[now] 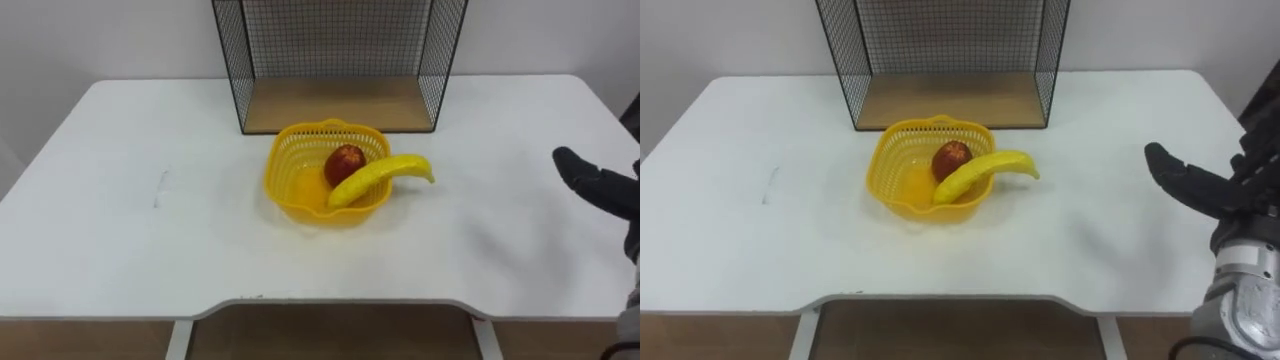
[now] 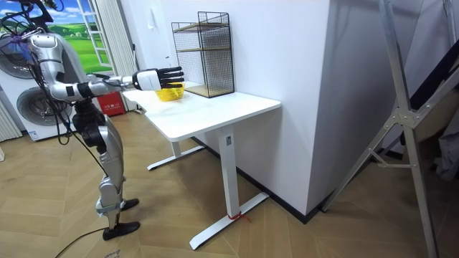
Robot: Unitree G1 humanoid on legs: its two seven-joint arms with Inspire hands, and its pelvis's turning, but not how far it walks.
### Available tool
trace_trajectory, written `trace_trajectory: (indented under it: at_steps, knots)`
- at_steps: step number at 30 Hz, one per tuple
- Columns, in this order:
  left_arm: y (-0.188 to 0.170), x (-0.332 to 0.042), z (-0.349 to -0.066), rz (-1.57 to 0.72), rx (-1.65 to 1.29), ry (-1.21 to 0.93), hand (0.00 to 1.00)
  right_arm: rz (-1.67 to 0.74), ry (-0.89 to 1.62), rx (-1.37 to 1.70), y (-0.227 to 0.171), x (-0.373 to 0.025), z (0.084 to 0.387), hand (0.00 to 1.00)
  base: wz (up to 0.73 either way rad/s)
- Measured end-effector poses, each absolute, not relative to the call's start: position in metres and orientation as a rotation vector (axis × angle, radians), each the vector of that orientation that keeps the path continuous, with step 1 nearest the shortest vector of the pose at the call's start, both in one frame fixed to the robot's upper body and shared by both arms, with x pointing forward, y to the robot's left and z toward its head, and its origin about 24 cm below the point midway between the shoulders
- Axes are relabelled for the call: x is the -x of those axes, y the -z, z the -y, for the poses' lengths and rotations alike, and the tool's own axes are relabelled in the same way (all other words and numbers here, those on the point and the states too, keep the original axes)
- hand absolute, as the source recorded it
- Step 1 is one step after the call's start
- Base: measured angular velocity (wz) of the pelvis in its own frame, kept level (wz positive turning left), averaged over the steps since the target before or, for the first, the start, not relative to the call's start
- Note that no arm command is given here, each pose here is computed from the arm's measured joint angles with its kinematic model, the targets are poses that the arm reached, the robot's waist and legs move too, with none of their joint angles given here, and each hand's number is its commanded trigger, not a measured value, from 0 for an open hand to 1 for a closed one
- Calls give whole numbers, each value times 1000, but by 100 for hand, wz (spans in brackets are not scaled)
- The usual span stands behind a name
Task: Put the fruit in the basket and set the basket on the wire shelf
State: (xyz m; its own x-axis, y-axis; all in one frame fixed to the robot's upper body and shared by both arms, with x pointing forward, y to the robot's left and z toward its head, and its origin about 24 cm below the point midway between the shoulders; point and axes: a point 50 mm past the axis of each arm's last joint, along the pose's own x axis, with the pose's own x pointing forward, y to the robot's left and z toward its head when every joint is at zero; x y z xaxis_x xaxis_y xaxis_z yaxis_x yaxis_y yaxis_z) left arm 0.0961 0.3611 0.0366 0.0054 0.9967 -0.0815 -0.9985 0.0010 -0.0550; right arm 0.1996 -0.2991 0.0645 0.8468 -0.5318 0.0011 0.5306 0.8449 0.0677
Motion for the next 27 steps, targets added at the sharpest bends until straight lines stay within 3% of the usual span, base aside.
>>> trace_trajectory:
  at_steps: [5,20,27]
  knots:
    - [-44,-132,-337,37,56,-1318,0,21,477,-68,-58,-203,283,0,4]
    - [-44,-193,-261,42,109,-641,0,-118,249,-145,-17,-207,245,0,-1]
    - [-31,-204,-230,-14,157,-410,0,-126,174,-227,-13,-208,236,0,-3]
